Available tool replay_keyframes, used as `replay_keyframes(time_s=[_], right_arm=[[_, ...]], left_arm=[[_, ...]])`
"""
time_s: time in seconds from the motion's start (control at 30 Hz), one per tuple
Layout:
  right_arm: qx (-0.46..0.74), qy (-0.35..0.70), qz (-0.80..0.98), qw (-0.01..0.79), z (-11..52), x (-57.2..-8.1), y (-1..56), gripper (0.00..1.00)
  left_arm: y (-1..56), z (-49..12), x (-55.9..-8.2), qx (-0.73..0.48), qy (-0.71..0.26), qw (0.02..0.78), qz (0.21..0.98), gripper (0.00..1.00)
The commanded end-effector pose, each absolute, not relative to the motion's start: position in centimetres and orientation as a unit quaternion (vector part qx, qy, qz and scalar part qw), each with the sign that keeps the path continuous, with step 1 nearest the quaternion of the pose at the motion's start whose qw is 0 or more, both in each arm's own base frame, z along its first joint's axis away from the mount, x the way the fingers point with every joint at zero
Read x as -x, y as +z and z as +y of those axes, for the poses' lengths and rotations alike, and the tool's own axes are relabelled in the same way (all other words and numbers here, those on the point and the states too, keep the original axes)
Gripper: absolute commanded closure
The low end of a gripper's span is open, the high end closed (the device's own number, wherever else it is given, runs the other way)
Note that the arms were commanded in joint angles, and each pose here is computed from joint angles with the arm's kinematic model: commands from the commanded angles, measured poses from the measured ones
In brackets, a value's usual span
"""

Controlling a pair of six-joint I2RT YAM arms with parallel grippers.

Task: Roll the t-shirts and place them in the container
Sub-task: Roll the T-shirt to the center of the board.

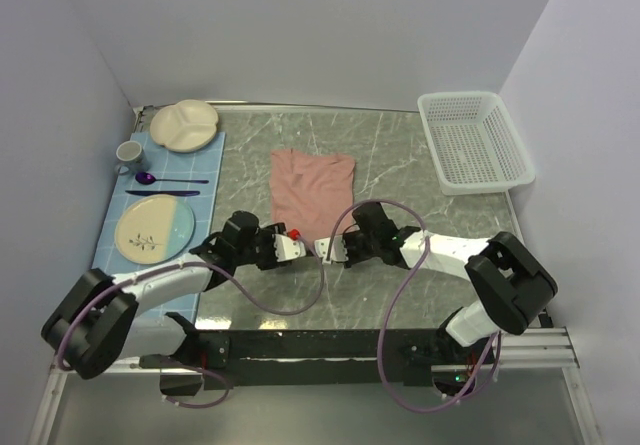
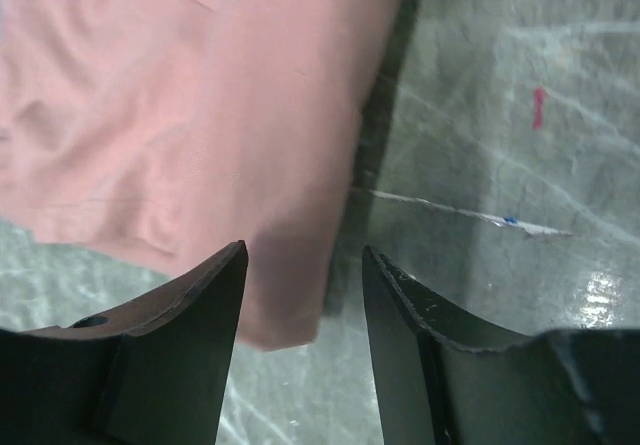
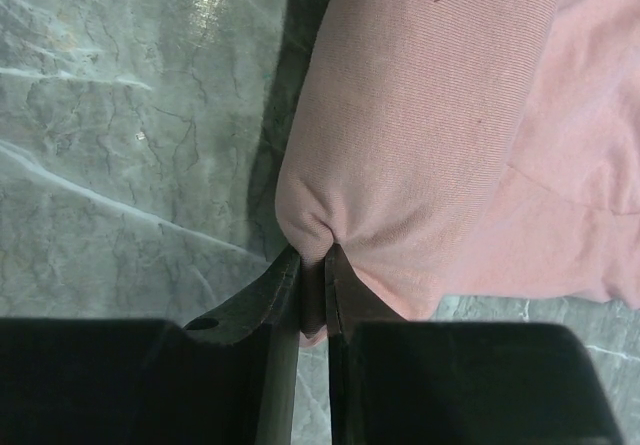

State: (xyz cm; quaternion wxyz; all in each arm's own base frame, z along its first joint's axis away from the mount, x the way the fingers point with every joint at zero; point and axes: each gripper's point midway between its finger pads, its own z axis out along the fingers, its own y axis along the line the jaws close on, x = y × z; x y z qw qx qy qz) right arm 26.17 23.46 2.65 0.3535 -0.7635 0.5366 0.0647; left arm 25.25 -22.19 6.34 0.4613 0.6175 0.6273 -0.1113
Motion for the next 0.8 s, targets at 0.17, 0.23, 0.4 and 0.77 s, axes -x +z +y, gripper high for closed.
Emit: replay_keyframes(time_s=[0.17,0.23,0.4,0.77], right_arm=[[0.752,0.079,0.563,0.334,23.6,-26.6,2.4,0.85],[0.752,0.079,0.562,0.334,23.6,-26.6,2.5,0.85],[0.751,0.082,0.567,0.329,23.6,-26.7,2.4,0.85],[0.718,0.19,0.605,0.288,24.1,-24.5,5.6,0.88]], left_arm=[[4.5,-22.4,-25.6,-0.642,-0.083,0.464,0.605,0.45],[3.4,-22.0,-25.6,-0.647,-0.076,0.447,0.613,0.46],[2.1,-21.9,-26.2,-0.641,-0.068,0.432,0.631,0.55],[5.9,-23.7,-23.6,-0.641,-0.238,0.353,0.638,0.87]])
